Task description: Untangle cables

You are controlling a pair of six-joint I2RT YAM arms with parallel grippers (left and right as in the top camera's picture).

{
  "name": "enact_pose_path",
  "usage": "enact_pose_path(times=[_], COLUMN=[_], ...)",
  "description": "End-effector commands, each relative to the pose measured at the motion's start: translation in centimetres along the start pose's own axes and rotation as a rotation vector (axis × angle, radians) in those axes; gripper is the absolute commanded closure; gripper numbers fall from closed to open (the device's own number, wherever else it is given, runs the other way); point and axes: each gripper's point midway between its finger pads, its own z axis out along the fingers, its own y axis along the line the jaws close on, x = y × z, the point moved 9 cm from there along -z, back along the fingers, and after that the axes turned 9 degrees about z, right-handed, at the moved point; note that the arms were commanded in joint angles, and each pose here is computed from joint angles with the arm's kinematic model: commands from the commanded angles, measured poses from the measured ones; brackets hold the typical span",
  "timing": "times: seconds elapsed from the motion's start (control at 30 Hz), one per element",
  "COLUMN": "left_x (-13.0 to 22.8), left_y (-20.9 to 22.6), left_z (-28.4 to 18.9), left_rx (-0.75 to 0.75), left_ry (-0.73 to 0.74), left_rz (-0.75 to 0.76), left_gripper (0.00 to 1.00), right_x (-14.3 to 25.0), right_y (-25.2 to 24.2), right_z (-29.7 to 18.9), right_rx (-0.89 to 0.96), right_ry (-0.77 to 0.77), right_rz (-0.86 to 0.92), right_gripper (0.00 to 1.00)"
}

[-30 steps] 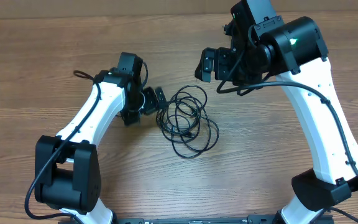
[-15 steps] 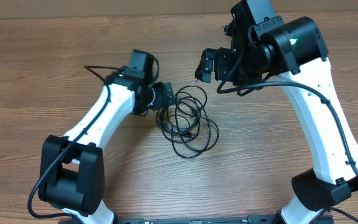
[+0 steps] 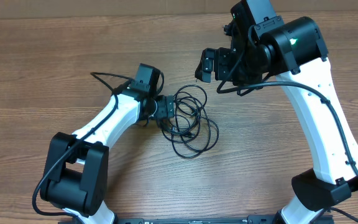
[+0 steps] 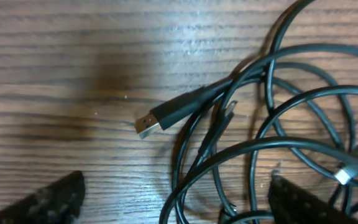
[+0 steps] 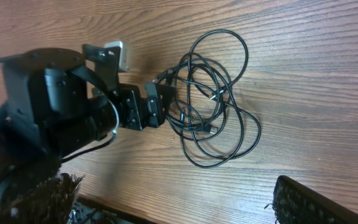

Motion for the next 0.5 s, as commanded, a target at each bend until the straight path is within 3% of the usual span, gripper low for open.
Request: enact_pose_path(times=[0.0,0.27,0.47], left_x=[0.66,0.79,0.74], left_y=[0.07,0.13,0.16], left_z=[0.81,0.92,1.03], left_rx=[0.011,0.010,0.009], left_ry=[0.022,0.023,0.013], left_rz=[0.018,0.017,0.019], left_gripper=[0.24,0.40,0.40], right_x=[0.08,0.08,0.07], right_y=[-0.01,-0.01,-0.01], right_z=[-0.36,-0.36,-0.36], right_rx=[0.000,0.000,0.000], right_ry=[-0.017,-0.017,-0.017], right_rz=[-0.008,-0.008,-0.008], right_gripper=[0.00,0.00,0.00])
